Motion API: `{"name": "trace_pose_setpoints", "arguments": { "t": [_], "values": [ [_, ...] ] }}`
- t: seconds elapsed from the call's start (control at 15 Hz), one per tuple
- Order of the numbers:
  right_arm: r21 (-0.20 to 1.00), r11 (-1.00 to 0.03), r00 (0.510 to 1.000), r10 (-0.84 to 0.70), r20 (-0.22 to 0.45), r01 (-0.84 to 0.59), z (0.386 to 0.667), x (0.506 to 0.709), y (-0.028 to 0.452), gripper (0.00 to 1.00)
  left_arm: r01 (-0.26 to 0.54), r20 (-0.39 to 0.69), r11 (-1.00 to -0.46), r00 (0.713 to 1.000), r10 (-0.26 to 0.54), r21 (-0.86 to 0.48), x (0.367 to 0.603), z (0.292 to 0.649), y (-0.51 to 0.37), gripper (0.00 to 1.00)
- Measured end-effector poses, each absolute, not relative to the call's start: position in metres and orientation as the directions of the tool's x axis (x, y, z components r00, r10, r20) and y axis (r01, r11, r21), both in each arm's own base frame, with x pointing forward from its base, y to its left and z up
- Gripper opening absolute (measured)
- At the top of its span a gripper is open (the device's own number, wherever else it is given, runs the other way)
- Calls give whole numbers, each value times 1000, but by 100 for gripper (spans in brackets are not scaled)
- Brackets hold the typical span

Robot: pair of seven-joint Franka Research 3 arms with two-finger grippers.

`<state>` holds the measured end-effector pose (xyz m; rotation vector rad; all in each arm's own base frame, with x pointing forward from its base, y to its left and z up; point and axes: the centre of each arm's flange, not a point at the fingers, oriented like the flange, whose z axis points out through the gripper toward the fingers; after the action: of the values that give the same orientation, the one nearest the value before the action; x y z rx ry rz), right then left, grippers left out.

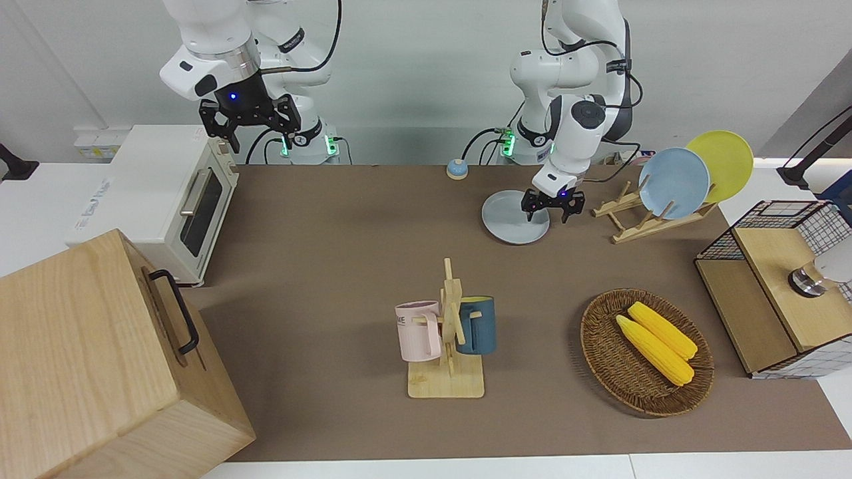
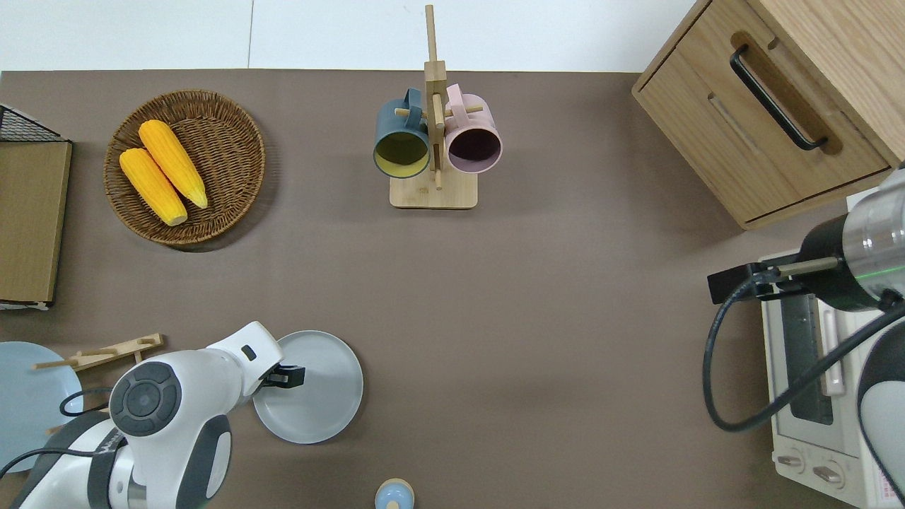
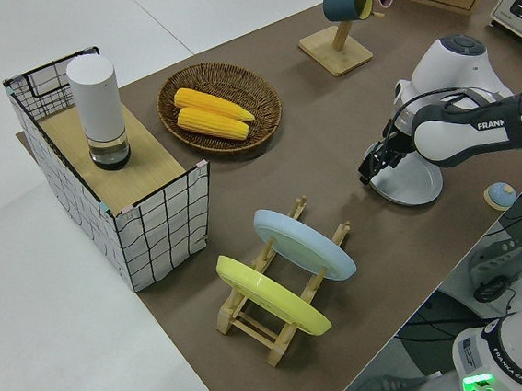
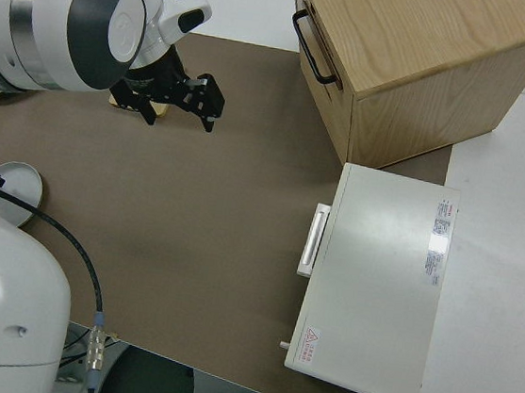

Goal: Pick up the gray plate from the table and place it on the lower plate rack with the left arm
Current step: 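Lower the left gripper onto the gray plate's rim and grasp it, then lift the gray plate with the left gripper and tilt it upright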

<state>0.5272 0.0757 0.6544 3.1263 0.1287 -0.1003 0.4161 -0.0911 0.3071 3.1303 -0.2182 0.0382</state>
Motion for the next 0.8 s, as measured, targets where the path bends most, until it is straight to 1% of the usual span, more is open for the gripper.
{"name": "trace_pose_setpoints", "arguments": {
  "t": [0.27, 0.33, 0.4, 0.47, 0.53, 0.6, 0.67, 0.8],
  "values": [
    [8, -997, 995, 82, -64, 82, 654, 527, 76, 99, -151, 13, -989, 988, -151, 6, 416, 295, -97, 98],
    [8, -997, 995, 82, -64, 82, 654, 527, 76, 99, -154, 12, -988, 988, -154, 6, 416, 294, -98, 90],
    [8, -997, 995, 82, -64, 82, 654, 527, 76, 99, -156, 12, -988, 988, -155, 6, 416, 294, -99, 89],
    [8, -997, 995, 82, -64, 82, 654, 527, 76, 99, -157, 13, -988, 988, -156, 6, 416, 294, -99, 85],
    [8, -997, 995, 82, -64, 82, 654, 527, 76, 99, -158, 13, -987, 987, -158, 6, 415, 294, -100, 75],
    [8, -997, 995, 82, -64, 82, 654, 527, 76, 99, -164, 13, -986, 986, -164, 6, 415, 294, -102, 56],
    [8, -997, 995, 82, -64, 82, 654, 527, 76, 99, -171, 17, -985, 985, -170, 6, 415, 295, -105, 41],
    [8, -997, 995, 82, -64, 82, 654, 527, 76, 99, -176, 22, -984, 984, -176, 6, 415, 297, -107, 17]
  ]
}}
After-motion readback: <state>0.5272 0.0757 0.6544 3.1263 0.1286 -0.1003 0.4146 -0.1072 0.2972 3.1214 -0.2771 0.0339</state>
